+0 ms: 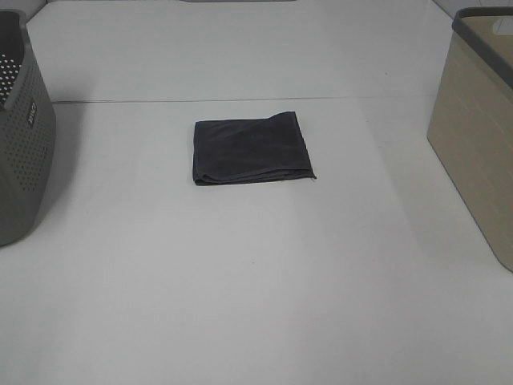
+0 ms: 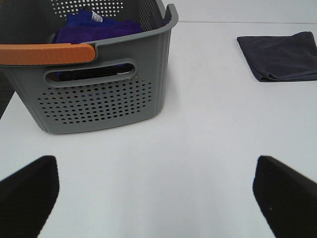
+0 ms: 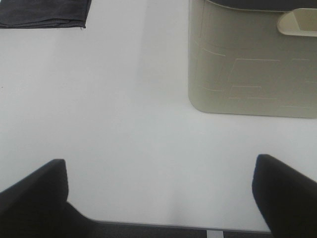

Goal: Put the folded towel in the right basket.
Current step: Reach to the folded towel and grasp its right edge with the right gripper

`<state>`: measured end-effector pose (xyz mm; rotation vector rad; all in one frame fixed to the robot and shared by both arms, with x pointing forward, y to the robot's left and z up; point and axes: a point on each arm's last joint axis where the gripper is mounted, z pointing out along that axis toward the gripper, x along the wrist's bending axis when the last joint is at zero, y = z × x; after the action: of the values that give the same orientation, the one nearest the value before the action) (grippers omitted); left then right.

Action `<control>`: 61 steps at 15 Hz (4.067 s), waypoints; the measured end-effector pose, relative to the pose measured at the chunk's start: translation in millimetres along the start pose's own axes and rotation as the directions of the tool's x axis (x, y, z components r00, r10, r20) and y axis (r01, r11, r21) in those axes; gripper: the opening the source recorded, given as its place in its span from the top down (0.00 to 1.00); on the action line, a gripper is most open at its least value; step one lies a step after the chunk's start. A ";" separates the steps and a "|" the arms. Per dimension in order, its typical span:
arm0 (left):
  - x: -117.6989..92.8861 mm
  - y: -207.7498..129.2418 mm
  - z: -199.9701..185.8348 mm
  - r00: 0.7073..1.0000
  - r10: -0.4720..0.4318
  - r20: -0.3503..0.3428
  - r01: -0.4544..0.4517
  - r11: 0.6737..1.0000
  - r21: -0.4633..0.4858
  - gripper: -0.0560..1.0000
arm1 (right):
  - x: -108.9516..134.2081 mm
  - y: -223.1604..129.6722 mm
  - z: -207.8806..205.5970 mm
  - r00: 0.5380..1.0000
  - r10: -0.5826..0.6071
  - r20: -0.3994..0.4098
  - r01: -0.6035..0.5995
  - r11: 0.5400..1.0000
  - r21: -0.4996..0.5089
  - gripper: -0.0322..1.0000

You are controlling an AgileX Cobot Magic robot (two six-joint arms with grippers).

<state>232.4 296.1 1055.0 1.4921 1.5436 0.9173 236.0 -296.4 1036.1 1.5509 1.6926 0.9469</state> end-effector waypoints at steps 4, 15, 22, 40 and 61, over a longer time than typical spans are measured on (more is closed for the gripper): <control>0.0 0.0 0.0 1.000 0.000 0.000 0.000 1.000 0.000 0.01 | 0.0 0.0 0.0 1.000 0.000 0.000 0.000 1.000 0.000 0.03; 0.0 0.0 0.0 1.000 0.000 0.000 0.000 1.000 0.000 0.01 | 0.0 0.0 0.0 1.000 0.000 0.000 0.000 1.000 0.000 0.03; 0.0 0.0 0.0 1.000 0.000 0.000 0.000 1.000 0.000 0.01 | 0.0 0.0 0.0 1.000 0.000 0.000 0.000 1.000 0.000 0.03; 0.0 0.0 0.0 1.000 0.000 0.000 0.000 1.000 0.000 0.01 | 29.3 310.0 151.0 0.973 0.078 -0.216 -0.006 0.949 0.316 0.03; 0.0 0.0 0.0 1.000 0.000 0.000 0.000 1.000 0.000 0.01 | 73.4 168.2 534.2 0.891 0.337 -0.304 -0.040 0.725 0.688 0.05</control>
<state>232.4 296.1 1055.0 1.4921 1.5436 0.9173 768.8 -171.9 895.8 2.1403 2.3950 0.8473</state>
